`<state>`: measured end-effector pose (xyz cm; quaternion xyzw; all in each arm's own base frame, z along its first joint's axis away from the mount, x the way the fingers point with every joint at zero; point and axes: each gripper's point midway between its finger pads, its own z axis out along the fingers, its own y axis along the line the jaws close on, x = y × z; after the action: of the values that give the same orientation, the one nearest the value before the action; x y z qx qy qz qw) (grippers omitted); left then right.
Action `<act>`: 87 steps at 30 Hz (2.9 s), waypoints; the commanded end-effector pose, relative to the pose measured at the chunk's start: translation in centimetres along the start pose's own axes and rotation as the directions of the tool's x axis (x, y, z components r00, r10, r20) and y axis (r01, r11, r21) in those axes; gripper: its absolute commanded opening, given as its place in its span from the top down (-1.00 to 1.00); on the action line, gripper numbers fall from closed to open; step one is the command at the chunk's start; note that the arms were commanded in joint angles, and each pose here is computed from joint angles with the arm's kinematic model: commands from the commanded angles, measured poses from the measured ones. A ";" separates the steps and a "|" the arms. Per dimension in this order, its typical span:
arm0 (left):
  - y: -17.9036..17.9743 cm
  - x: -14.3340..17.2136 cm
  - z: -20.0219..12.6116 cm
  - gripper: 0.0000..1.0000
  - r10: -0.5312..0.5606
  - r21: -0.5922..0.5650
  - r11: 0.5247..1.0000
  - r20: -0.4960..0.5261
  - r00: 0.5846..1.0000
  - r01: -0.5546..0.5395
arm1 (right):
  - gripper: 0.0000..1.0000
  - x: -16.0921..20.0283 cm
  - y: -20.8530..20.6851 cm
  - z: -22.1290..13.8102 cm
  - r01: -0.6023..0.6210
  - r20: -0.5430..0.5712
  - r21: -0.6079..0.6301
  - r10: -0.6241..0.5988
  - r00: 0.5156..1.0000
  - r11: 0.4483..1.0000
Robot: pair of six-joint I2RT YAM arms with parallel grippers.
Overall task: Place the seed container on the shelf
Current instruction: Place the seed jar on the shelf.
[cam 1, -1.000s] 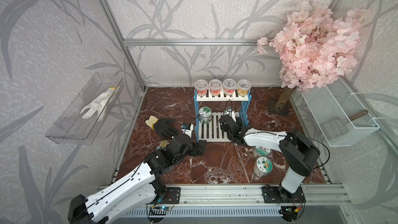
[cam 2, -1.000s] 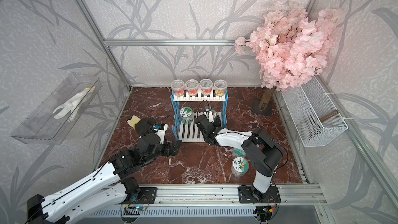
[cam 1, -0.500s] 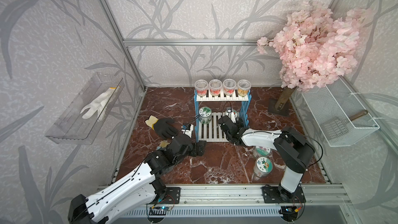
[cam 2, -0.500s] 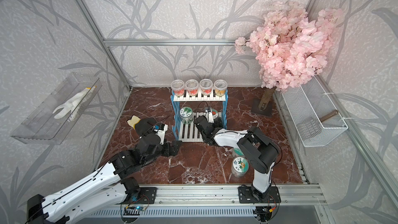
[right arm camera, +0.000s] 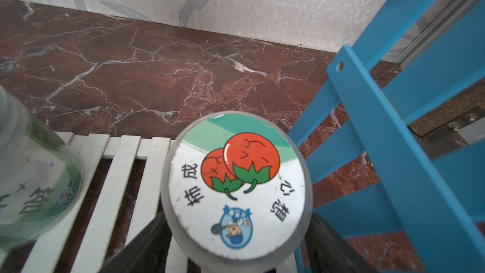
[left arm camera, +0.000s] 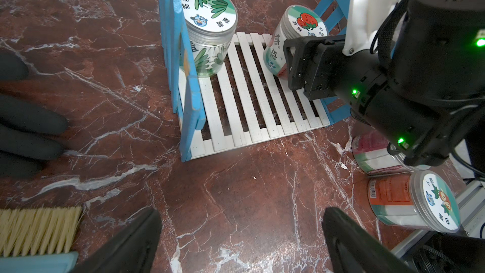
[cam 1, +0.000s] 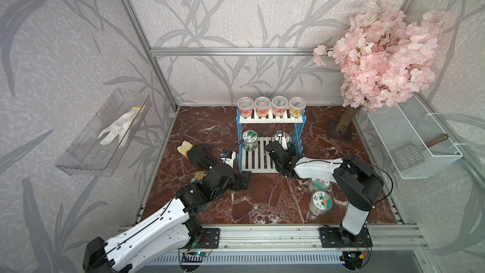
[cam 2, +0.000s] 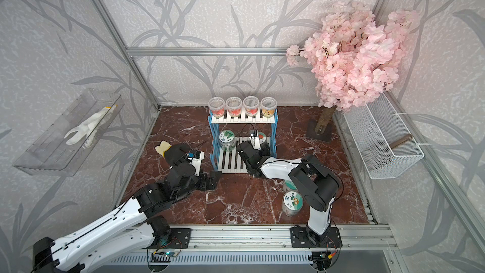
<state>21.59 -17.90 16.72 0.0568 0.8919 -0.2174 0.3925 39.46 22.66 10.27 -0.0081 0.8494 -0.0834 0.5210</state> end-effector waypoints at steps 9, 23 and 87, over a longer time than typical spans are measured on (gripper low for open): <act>0.3 0.2 0.1 -1.00 -0.003 -0.005 1.000 -0.004 1.000 0.003 | -0.70 0.3 -0.4 0.9 0.022 0.025 0.062 -0.024 0.999 0.998; 0.2 0.4 0.3 -1.00 -0.004 -0.002 1.000 -0.012 1.000 0.004 | -0.68 0.2 -0.4 1.1 0.026 0.033 0.067 -0.028 0.999 0.997; -2.2 -4.3 -2.9 -1.00 -0.032 0.137 0.991 0.166 0.986 0.009 | -0.98 0.3 0.6 -13.9 -0.048 -0.036 -0.420 0.036 0.999 0.906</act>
<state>21.54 -18.03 18.95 0.0586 0.8718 -0.2518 0.4161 29.19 24.81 15.83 -0.0879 0.8456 0.0471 0.5244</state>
